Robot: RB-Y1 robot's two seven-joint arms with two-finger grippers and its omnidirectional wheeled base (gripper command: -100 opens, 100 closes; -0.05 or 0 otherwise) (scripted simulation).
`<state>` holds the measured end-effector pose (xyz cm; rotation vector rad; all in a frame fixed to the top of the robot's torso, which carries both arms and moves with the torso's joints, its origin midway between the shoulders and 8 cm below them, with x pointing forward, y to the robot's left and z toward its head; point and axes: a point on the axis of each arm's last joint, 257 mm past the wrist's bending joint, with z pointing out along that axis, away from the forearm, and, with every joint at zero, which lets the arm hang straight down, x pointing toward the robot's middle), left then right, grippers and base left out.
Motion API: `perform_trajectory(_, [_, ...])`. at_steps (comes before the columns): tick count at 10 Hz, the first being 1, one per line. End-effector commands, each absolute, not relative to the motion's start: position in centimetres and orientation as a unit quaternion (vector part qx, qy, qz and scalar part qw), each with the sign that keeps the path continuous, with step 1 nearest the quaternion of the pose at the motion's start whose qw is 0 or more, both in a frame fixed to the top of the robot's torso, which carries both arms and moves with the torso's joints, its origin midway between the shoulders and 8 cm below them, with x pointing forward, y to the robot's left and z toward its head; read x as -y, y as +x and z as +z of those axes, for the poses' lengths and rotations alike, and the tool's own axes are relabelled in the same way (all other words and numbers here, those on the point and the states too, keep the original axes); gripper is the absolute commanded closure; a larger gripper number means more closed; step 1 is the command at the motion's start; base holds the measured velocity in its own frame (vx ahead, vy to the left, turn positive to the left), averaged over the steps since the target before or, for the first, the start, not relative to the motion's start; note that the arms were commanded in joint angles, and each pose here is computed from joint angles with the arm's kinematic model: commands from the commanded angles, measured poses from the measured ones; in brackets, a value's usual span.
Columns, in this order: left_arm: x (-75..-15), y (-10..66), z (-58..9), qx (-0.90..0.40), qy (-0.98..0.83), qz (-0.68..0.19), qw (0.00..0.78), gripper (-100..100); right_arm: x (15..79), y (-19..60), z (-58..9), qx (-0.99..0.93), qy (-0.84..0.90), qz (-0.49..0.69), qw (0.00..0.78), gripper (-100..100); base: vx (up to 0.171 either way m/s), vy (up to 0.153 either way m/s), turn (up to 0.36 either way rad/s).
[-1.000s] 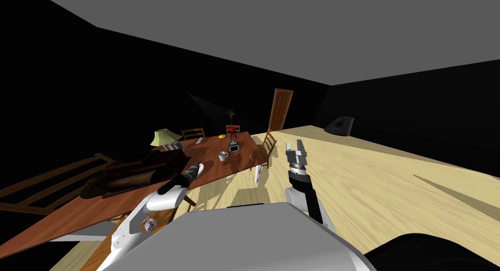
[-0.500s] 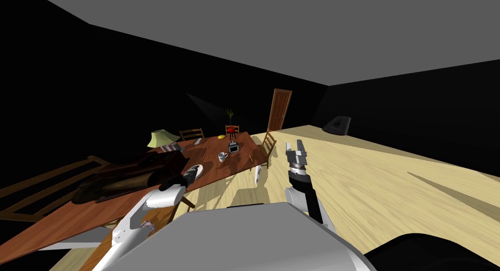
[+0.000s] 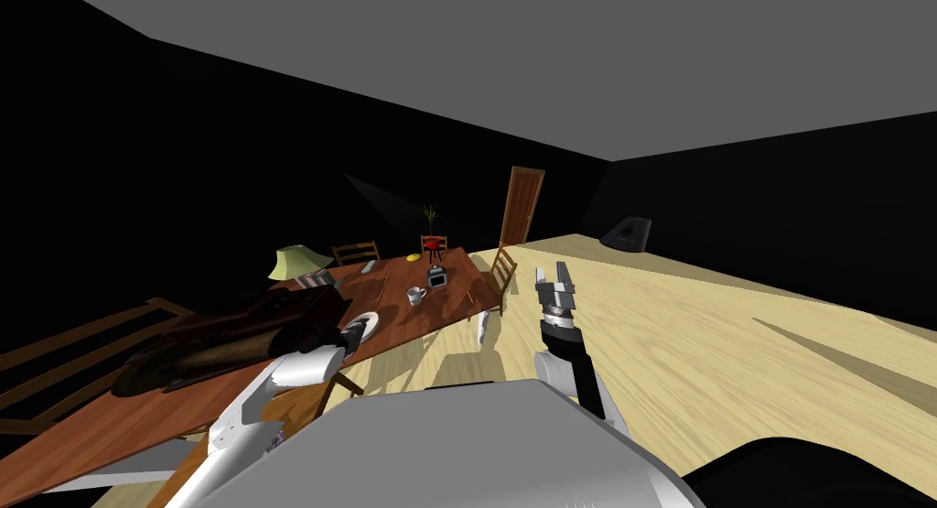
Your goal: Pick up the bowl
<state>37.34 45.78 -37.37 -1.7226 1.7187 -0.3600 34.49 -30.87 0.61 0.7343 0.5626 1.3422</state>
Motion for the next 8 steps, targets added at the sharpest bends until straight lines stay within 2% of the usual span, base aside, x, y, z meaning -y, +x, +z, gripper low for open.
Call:
perform_trajectory(1, [-46.2, 36.8, -37.7, -0.661, -0.665, -0.127, 0.324, -100, 30.9, 34.5, 0.6, -0.251, 0.328, 0.599, 0.686, 0, 0.023, 0.023, -0.024])
perform_trajectory(8, [-48.7, 32.5, -40.7, -0.671, -0.695, -0.052, 0.254, -100, 30.9, 34.5, 0.6, -0.251, 0.328, 0.599, 0.686, 0, 0.032, 0.03, -0.034])
